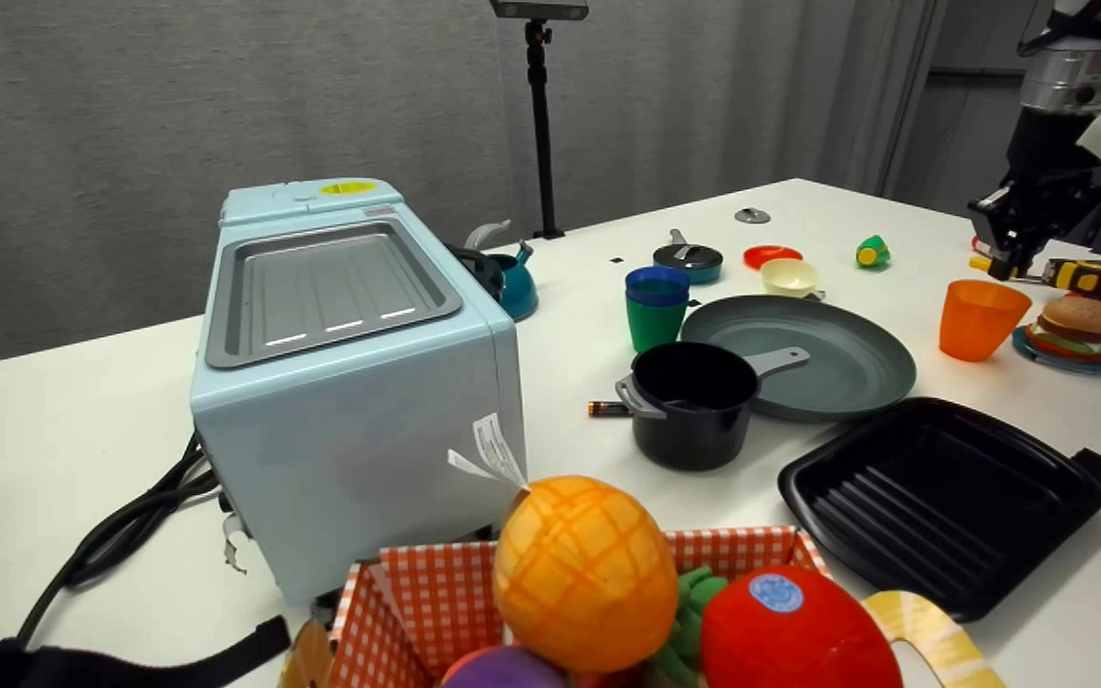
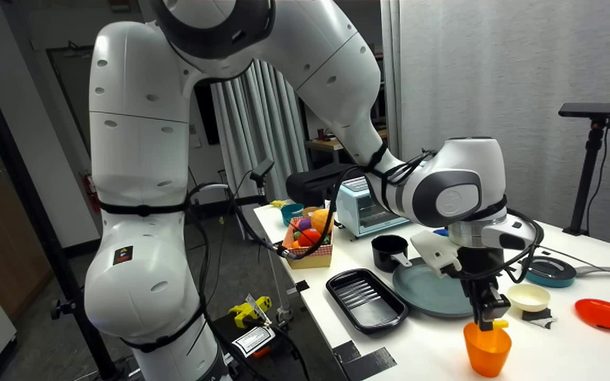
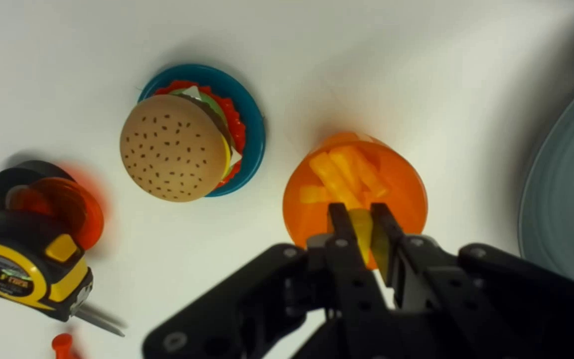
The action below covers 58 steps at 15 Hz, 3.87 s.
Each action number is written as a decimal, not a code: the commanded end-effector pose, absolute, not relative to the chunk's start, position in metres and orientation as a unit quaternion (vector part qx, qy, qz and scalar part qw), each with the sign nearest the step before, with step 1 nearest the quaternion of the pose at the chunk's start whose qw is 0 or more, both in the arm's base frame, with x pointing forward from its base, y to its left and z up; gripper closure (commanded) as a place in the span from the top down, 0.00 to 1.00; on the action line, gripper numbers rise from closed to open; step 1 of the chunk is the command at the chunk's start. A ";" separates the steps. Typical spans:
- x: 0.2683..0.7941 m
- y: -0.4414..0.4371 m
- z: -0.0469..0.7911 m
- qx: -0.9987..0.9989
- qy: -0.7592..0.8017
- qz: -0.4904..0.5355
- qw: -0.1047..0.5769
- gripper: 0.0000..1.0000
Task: Put the yellow thing in the orange cup then put pour its contents on the plate
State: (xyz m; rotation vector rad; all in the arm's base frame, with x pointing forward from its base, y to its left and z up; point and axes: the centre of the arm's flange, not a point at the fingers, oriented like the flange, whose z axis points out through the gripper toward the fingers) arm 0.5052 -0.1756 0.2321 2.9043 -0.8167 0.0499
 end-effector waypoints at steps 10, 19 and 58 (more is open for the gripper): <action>0.495 -0.169 0.236 0.963 -0.260 -0.001 0.075 0.89; 0.500 -0.170 0.226 0.967 -0.241 0.000 0.080 1.00; 0.546 -0.181 0.170 0.967 -0.246 -0.011 0.068 0.63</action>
